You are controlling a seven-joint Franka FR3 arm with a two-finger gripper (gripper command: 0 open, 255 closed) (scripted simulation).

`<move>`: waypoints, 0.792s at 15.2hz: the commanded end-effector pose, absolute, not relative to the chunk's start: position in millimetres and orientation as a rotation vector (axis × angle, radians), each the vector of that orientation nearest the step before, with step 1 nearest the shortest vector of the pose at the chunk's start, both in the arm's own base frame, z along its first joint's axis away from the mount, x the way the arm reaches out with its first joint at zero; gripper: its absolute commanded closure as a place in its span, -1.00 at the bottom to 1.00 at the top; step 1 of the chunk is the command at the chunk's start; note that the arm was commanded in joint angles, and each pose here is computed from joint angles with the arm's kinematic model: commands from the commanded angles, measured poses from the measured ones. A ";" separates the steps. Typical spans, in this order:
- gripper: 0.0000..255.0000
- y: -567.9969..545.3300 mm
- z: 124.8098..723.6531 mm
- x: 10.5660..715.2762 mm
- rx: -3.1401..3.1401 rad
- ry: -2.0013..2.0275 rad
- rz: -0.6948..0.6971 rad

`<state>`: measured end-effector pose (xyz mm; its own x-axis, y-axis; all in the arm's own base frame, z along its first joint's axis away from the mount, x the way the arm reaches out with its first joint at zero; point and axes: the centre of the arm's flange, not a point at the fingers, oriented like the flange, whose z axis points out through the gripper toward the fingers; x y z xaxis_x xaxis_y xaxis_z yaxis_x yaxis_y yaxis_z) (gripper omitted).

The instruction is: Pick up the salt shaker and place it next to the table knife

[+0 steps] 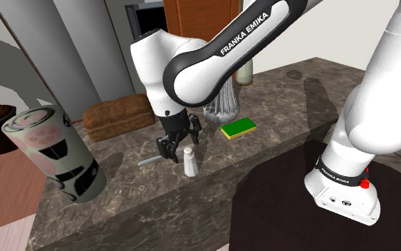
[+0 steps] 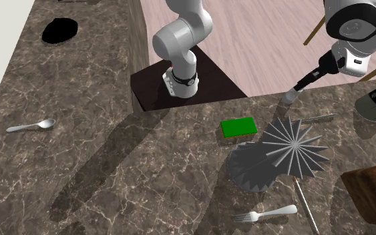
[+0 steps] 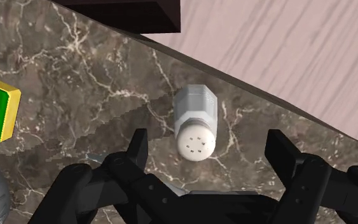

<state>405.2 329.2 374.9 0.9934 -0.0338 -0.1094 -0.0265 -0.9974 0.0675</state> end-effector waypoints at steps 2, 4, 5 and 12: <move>-1.00 330.0 388.0 406.7 3.071 -0.046 -0.170; -1.00 331.7 414.2 409.6 3.071 -0.046 -0.170; -1.00 332.4 424.5 410.8 3.071 -0.046 -0.170; -1.00 332.4 424.5 410.8 3.071 -0.046 -0.170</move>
